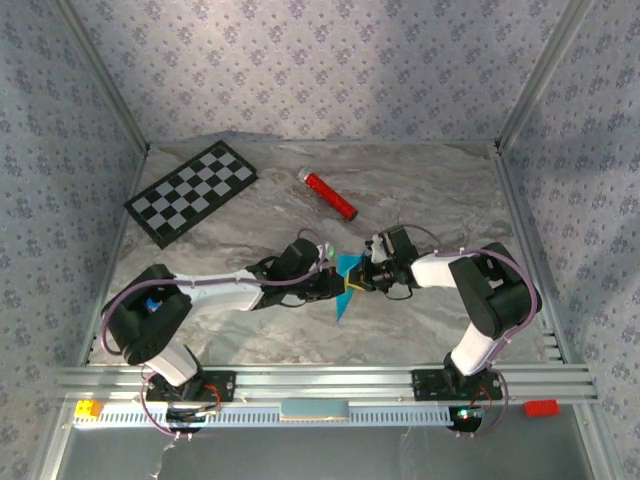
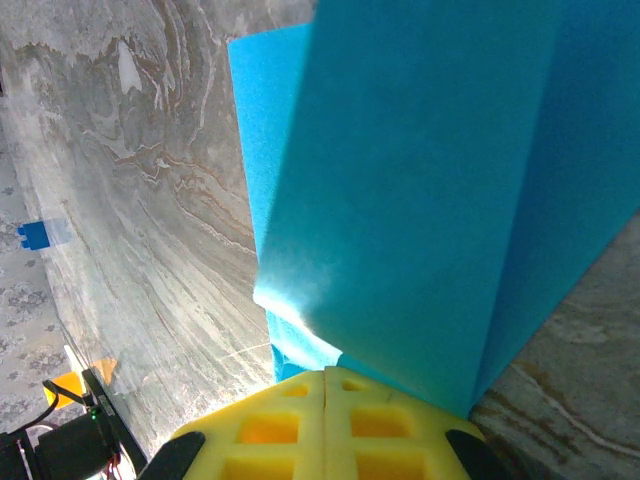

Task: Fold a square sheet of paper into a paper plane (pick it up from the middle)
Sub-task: Fold the wing for the fifth time at the center of the table.

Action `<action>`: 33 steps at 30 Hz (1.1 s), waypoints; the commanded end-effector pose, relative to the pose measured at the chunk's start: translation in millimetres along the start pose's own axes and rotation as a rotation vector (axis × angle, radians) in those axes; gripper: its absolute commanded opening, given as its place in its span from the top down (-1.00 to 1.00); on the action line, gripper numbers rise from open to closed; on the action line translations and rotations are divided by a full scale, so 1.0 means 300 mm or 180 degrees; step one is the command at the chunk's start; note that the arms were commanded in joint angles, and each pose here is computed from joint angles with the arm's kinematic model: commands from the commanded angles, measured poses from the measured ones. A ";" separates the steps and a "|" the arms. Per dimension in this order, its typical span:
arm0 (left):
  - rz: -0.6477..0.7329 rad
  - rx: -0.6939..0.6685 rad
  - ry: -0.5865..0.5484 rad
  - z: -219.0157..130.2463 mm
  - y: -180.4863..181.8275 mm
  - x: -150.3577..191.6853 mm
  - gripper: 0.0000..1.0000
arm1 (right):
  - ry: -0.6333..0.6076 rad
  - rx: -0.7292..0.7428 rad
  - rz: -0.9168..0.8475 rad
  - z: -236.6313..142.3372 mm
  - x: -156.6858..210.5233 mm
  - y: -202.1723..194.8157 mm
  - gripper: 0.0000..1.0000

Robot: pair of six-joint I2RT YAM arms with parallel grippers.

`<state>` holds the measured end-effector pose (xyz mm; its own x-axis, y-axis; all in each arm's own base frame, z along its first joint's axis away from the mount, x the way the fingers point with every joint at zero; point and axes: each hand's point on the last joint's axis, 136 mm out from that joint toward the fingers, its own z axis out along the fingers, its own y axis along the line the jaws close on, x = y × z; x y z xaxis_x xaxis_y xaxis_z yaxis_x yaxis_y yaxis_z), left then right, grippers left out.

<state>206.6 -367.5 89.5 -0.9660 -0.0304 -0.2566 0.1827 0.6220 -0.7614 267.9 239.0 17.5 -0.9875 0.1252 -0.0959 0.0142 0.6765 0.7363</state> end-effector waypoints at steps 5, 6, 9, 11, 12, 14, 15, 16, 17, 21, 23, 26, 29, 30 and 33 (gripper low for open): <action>0.0008 0.0059 0.0182 0.062 -0.026 0.022 1.00 | 0.0069 0.0530 0.0266 0.017 0.049 -0.149 1.00; 0.0009 0.0049 0.0195 0.066 -0.026 0.028 1.00 | 0.0071 0.0536 0.0273 0.017 0.050 -0.151 1.00; -0.0020 -0.0026 0.0252 0.086 -0.002 0.046 1.00 | 0.0071 0.0542 0.0276 0.017 0.051 -0.152 1.00; -0.0038 -0.0044 0.0265 0.096 0.004 0.051 1.00 | 0.0072 0.0545 0.0277 0.017 0.052 -0.153 1.00; -0.0045 -0.0040 0.0268 0.099 0.006 0.052 1.00 | 0.0073 0.0549 0.0280 0.017 0.053 -0.156 1.00; -0.0042 -0.0040 0.0284 0.107 0.008 0.054 1.00 | 0.0068 0.0552 0.0279 0.016 0.053 -0.156 1.00; -0.0033 -0.0041 0.0281 0.110 0.007 0.052 1.00 | 0.0068 0.0559 0.0289 0.016 0.054 -0.158 1.00; -0.0033 -0.0064 0.0283 0.113 0.014 0.053 1.00 | 0.0069 0.0560 0.0287 0.016 0.055 -0.159 1.00; -0.0029 -0.0084 0.0285 0.117 0.019 0.053 1.00 | 0.0068 0.0558 0.0287 0.016 0.055 -0.159 1.00; -0.0037 -0.0160 0.0316 0.134 0.045 0.060 1.00 | 0.0072 0.0563 0.0292 0.016 0.056 -0.161 1.00; -0.0054 -0.0213 0.0349 0.142 0.064 0.070 1.00 | 0.0077 0.0564 0.0288 0.017 0.057 -0.161 1.00; -0.0080 -0.0314 0.0383 0.146 0.099 0.091 1.00 | 0.0079 0.0569 0.0290 0.017 0.058 -0.163 1.00; -0.0088 -0.0416 0.0419 0.141 0.130 0.116 1.00 | 0.0079 0.0568 0.0282 0.016 0.058 -0.162 1.00; -0.0105 -0.0452 0.0438 0.140 0.145 0.128 1.00 | 0.0076 0.0578 0.0285 0.016 0.057 -0.164 1.00; -0.0114 -0.0523 0.0487 0.137 0.173 0.157 1.00 | 0.0074 0.0585 0.0291 0.016 0.057 -0.166 1.00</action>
<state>189.2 -379.8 30.2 -0.9867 0.0432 -0.1569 0.1416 0.7028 -0.6972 267.8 238.9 17.3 -0.9875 0.1256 -0.0955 0.0149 0.6767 0.7361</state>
